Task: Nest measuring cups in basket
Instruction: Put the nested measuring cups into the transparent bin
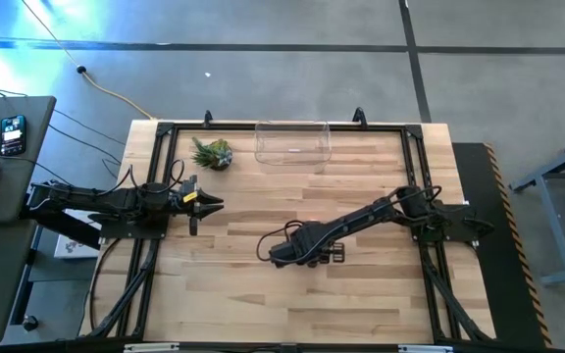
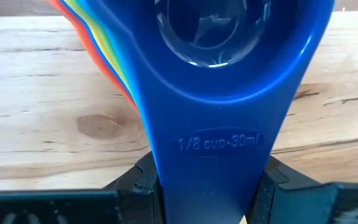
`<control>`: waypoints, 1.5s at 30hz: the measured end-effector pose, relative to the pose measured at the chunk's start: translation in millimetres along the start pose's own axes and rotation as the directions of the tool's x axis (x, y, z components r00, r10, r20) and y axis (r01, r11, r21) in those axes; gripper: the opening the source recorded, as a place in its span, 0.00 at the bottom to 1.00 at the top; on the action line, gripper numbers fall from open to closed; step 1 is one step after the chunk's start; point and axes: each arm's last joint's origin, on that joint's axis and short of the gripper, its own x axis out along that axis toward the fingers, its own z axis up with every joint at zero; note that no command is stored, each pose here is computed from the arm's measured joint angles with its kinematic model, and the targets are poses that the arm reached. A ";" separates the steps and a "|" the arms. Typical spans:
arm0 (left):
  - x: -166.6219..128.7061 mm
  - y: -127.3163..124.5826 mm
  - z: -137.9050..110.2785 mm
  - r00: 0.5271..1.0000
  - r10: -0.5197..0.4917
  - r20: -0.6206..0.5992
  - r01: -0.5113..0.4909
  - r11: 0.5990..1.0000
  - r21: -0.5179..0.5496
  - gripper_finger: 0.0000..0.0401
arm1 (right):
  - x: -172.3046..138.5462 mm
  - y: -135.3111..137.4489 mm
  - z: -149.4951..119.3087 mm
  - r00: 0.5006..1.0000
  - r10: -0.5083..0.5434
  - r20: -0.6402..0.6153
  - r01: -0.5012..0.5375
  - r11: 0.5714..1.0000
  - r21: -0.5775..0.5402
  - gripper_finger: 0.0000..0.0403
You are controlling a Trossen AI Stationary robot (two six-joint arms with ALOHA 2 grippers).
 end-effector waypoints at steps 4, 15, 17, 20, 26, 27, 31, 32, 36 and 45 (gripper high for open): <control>0.0 0.0 0.1 1.000 0.000 0.001 0.000 1.000 0.000 0.20 | 0.0 0.3 0.6 1.000 0.001 0.001 -0.001 1.000 -0.013 0.30; 0.0 0.0 0.0 1.000 0.000 0.000 0.000 1.000 0.000 0.20 | -6.6 -0.8 5.4 0.997 0.031 0.076 -0.026 0.997 -0.070 0.30; 0.0 0.0 0.0 1.000 0.000 0.000 0.000 1.000 0.000 0.20 | -6.7 -0.8 6.8 0.995 0.031 0.091 -0.022 0.995 -0.099 0.30; 0.0 0.0 0.0 1.000 0.000 0.000 0.000 1.000 0.000 0.20 | -7.7 -0.2 9.8 0.994 0.036 0.105 -0.022 0.992 -0.126 0.30; 0.0 0.0 0.0 1.000 0.000 0.000 0.000 1.000 0.000 0.20 | -7.8 3.4 24.0 1.000 0.007 0.028 -0.004 0.994 -0.112 0.30; 0.0 0.0 0.0 1.000 0.000 0.000 0.000 1.000 0.000 0.20 | -7.8 3.8 26.8 1.000 0.003 0.028 0.000 0.993 -0.115 0.30; 0.0 0.0 0.0 1.000 0.000 0.000 0.000 1.000 0.000 0.20 | -7.9 6.7 38.2 1.000 -0.004 -0.002 0.004 0.995 -0.097 0.30; 0.0 0.0 0.0 1.000 0.000 0.001 0.000 1.000 0.000 0.20 | -8.0 7.6 40.7 1.000 -0.002 -0.013 0.001 0.996 -0.091 0.30; 0.0 0.0 0.0 1.000 0.000 0.000 0.000 1.000 0.000 0.20 | -8.1 9.6 49.8 0.999 -0.008 -0.045 0.003 0.994 -0.108 0.41; 0.0 0.0 0.0 1.000 0.000 0.000 0.000 1.000 0.000 0.20 | -8.2 10.9 60.1 0.999 -0.011 -0.030 0.007 0.992 -0.130 0.47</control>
